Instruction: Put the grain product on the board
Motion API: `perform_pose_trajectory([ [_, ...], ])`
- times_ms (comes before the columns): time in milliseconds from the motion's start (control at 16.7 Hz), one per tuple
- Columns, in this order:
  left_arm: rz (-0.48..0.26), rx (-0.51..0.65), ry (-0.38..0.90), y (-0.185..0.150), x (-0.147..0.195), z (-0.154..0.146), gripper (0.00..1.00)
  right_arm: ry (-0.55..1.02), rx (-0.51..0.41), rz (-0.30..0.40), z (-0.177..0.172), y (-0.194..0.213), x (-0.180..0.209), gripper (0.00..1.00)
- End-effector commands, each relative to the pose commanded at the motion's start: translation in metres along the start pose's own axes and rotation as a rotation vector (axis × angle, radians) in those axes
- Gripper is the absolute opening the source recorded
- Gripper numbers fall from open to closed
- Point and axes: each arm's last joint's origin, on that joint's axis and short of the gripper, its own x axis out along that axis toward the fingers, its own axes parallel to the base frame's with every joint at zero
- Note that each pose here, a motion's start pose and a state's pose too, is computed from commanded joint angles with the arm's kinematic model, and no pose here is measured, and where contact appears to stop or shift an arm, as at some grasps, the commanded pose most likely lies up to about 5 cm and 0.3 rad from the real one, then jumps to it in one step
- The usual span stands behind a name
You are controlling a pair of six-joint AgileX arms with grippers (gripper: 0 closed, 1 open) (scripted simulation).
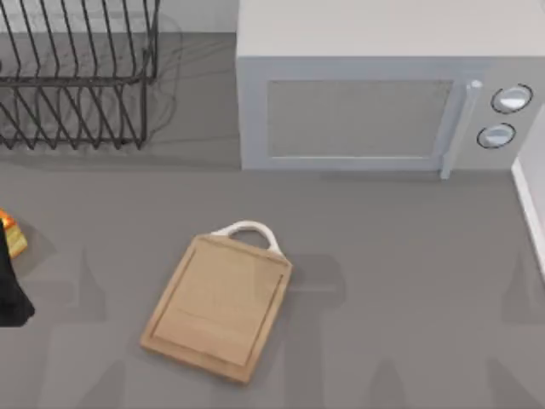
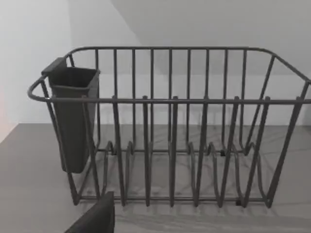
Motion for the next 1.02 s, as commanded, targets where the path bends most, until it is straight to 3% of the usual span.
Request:
perform_pose_trajectory([
  [240,0.003,0.01,0.024,0.0,0.0,0.005,1.0,0.0,0.0,0.0,0.0,0.0,0.0,1.0],
  [480,0.004,0.09,0.159,0.002,0.007,0.034,1.0,0.0,0.0,0.0,0.0,0.0,0.0,1.0],
  [780,-0.039,0.267,0.475,0.007,0.044,0.08,1.0,0.0,0.0,0.0,0.0,0.0,0.0,1.0],
  [1020,-0.139,0.414,0.795,0.016,0.104,0.099,1.0,0.0,0.0,0.0,0.0,0.0,0.0,1.0],
])
